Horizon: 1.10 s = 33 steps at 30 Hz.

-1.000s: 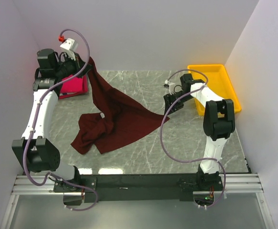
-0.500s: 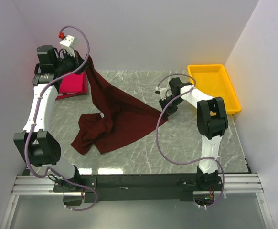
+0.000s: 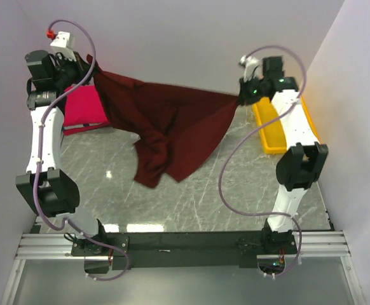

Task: Fold and stack the t-shirts
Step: Flatten the tshirt out

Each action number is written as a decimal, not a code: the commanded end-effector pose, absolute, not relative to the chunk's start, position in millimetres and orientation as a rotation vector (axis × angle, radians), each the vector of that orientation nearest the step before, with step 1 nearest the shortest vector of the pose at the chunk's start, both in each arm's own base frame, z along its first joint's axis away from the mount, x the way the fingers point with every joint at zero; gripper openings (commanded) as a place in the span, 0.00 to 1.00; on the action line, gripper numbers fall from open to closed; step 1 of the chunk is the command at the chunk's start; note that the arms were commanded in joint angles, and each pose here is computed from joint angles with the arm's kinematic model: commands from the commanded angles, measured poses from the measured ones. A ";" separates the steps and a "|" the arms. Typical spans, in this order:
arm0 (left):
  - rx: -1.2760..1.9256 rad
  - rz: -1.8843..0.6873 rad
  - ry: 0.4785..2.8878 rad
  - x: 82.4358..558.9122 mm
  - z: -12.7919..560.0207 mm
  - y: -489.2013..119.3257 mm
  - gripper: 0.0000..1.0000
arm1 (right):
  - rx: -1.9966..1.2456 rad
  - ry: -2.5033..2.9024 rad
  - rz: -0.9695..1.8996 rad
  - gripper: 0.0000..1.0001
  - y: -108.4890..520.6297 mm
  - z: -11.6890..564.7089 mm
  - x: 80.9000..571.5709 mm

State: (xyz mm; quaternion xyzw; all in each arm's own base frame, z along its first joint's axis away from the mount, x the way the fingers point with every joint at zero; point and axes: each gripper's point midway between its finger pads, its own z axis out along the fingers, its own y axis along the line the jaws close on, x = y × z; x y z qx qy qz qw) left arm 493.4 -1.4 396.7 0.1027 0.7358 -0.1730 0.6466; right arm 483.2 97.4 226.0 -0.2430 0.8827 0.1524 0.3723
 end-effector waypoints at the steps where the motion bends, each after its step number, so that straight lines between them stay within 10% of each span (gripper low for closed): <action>1: 0.197 -0.314 1.460 478.5 474.1 14.2 0.01 | -0.546 2.029 0.226 0.00 77.4 338.2 478.3; 14: 0.078 -0.203 1.190 379.4 559.6 36.4 0.01 | -0.321 1.555 -0.064 0.00 31.7 510.6 386.0; 33: -0.038 0.237 0.832 138.7 634.7 24.7 0.01 | -0.065 0.877 -0.361 0.00 -32.2 654.5 122.5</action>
